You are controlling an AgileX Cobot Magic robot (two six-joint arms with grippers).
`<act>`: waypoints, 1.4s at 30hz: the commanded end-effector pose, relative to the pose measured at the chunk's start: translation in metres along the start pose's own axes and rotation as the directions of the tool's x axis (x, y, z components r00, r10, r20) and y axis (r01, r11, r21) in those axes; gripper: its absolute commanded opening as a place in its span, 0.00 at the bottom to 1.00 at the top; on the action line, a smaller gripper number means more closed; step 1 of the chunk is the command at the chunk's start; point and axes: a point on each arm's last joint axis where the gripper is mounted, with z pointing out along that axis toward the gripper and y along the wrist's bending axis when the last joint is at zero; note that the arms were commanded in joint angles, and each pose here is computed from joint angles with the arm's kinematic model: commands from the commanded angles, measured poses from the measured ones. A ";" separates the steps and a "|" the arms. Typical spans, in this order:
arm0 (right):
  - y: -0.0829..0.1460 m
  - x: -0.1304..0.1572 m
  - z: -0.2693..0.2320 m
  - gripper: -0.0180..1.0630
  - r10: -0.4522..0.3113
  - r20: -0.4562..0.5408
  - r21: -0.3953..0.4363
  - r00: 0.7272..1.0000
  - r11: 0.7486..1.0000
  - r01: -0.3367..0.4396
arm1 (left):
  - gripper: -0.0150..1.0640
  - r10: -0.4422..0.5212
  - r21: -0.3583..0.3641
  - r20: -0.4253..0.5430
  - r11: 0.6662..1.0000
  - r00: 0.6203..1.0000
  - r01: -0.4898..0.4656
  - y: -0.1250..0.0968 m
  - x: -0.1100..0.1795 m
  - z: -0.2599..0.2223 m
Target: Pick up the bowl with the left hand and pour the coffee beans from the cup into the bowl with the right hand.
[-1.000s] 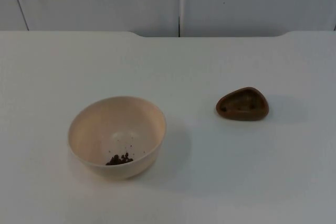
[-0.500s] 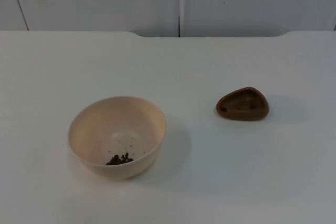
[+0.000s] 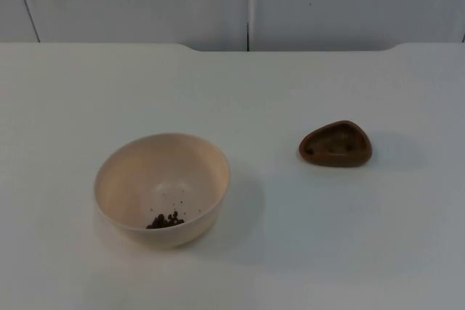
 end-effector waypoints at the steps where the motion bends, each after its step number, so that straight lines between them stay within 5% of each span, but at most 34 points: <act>1: 0.000 0.000 0.000 0.81 0.003 0.003 0.005 1.000 1.000 -0.003 | 0.99 -0.011 0.000 0.013 1.000 1.000 0.011 0.000 0.000 0.001; 6: 0.000 0.000 0.000 0.99 0.003 0.003 0.005 1.000 1.000 -0.003 | 0.99 -0.011 0.000 0.013 1.000 1.000 0.011 0.000 0.000 0.001; 42: 0.000 0.000 0.000 0.99 0.025 0.002 0.031 1.000 0.999 -0.026 | 0.99 -0.011 0.000 0.013 1.000 1.000 0.011 0.000 0.000 0.001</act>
